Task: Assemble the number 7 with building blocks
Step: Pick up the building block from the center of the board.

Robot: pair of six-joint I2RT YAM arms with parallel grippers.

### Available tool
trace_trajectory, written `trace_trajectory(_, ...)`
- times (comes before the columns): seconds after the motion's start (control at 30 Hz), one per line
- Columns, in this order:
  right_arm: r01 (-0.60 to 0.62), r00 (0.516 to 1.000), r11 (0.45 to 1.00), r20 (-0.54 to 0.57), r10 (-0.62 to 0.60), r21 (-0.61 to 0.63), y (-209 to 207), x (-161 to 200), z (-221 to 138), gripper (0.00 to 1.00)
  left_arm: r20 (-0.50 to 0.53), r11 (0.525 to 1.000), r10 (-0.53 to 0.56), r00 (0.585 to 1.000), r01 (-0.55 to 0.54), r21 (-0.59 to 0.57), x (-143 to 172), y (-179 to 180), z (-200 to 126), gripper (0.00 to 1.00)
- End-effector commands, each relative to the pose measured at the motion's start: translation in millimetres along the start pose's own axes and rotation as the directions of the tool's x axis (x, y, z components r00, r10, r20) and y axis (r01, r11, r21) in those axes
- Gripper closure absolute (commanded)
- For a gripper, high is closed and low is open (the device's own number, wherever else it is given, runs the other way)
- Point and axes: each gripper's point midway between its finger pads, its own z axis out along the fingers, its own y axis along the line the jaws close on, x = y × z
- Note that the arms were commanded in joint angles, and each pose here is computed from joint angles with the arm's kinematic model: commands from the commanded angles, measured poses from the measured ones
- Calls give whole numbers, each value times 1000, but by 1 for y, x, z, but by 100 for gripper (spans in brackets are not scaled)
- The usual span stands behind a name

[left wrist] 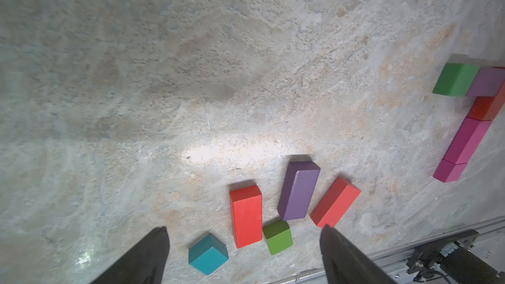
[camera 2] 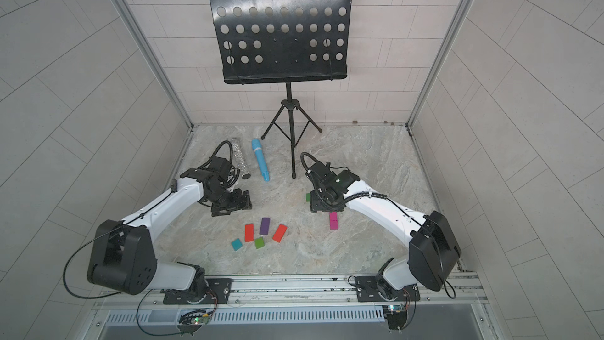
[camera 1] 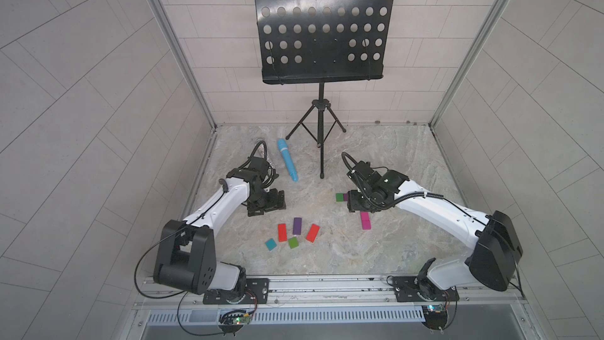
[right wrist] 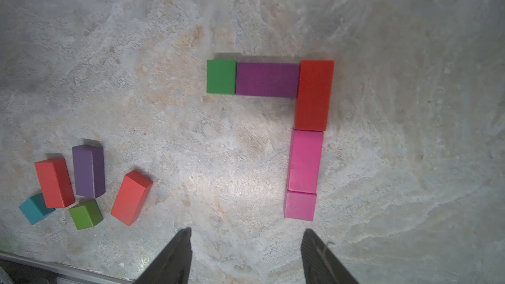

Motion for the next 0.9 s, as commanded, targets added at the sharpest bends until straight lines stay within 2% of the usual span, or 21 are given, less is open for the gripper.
trace_trajectory(0.0,44,999,999,32,-44,7,5,-12,1,34,-26,997,-6,1000,4,-72,11,12,-4,9)
trace_trajectory(0.17,69,995,997,73,-67,-34,11,-26,-4,33,-58,996,-27,998,22,-92,21,14,3,11)
trace_trajectory(0.5,76,997,994,22,-75,-76,10,-37,8,33,-83,983,-106,991,91,-161,43,26,14,11)
trace_trajectory(0.73,83,996,991,-17,-85,-104,7,-38,17,33,-116,978,-70,991,46,-205,63,20,21,13)
trace_trajectory(0.87,76,997,990,-23,-80,-123,4,-40,16,33,-130,969,-162,978,132,-209,74,21,26,16)
